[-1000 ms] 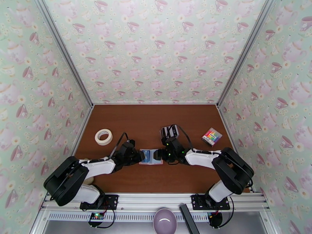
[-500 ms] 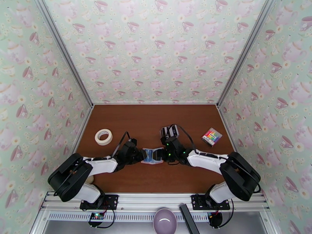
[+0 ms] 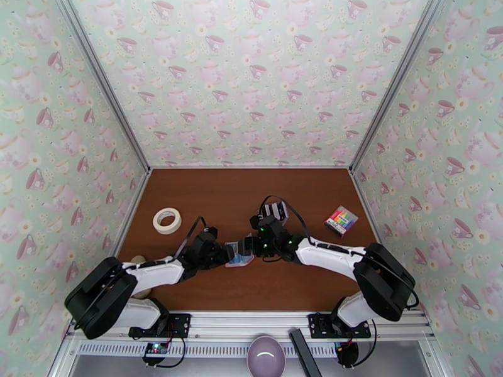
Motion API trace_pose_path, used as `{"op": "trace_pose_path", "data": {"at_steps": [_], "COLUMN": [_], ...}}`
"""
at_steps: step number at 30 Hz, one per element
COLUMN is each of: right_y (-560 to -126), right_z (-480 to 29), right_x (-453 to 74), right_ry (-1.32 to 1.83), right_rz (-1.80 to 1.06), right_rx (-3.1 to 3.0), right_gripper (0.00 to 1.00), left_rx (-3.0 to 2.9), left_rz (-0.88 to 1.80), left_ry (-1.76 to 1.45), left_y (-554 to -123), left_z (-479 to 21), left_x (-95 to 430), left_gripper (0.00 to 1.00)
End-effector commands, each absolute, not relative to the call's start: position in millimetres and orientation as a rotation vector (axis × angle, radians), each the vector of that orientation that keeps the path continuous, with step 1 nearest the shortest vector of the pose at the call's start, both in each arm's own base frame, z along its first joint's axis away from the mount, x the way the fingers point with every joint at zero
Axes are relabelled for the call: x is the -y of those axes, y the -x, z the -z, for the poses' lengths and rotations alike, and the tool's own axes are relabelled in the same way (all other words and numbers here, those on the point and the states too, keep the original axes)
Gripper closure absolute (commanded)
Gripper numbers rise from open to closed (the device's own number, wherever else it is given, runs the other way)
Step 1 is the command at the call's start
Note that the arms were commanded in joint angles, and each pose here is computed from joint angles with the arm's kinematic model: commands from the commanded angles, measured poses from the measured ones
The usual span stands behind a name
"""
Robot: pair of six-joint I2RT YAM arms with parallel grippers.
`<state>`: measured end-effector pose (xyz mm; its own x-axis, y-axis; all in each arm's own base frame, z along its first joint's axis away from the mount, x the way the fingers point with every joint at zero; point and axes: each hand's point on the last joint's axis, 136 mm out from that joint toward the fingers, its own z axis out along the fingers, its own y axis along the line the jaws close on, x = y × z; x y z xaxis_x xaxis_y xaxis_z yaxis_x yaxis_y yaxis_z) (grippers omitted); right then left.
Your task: Put the credit cards into the card holder
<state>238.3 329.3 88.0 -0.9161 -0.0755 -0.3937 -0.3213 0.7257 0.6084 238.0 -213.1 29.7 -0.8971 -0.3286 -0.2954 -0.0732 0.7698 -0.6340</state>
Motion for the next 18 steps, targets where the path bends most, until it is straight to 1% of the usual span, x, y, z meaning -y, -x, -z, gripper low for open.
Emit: {"op": "trace_pose_path", "data": {"at_steps": [1, 4, 7, 9, 13, 18], "right_y": [-241.6, -241.2, -240.0, -239.7, -238.9, -237.4], "right_z": [-100.1, -103.4, -104.2, -106.8, -112.6, -115.8], "right_x": [-348.7, -359.7, -366.8, -369.7, -375.3, -387.4], "right_ry": [0.318, 0.332, 0.344, 0.349, 0.358, 0.379], "right_rz": [-1.07, -1.098, -1.104, -1.111, -1.13, -1.161], "right_rx": [-2.554, -2.545, -2.545, -2.539, -2.528, -2.521], "right_gripper": [0.26, 0.26, 0.26, 0.26, 0.26, 0.26], "left_rx": [-2.659, -2.643, -2.641, -2.639, -2.626, -2.621], "left_rz": [0.775, 0.758, 0.743, 0.743, 0.739, 0.753], "left_ry": [0.355, 0.362, 0.379, 0.387, 0.407, 0.391], "left_y": [-218.7, -218.0, -217.5, -216.4, -214.5, -216.3], "left_z": [-11.0, -15.8, -16.6, -17.6, -17.1, -18.6], "left_x": [186.6, 177.8, 169.3, 165.8, 157.8, 157.4], "left_gripper": [0.44, 0.42, 0.43, 0.48, 0.64, 0.66]}}
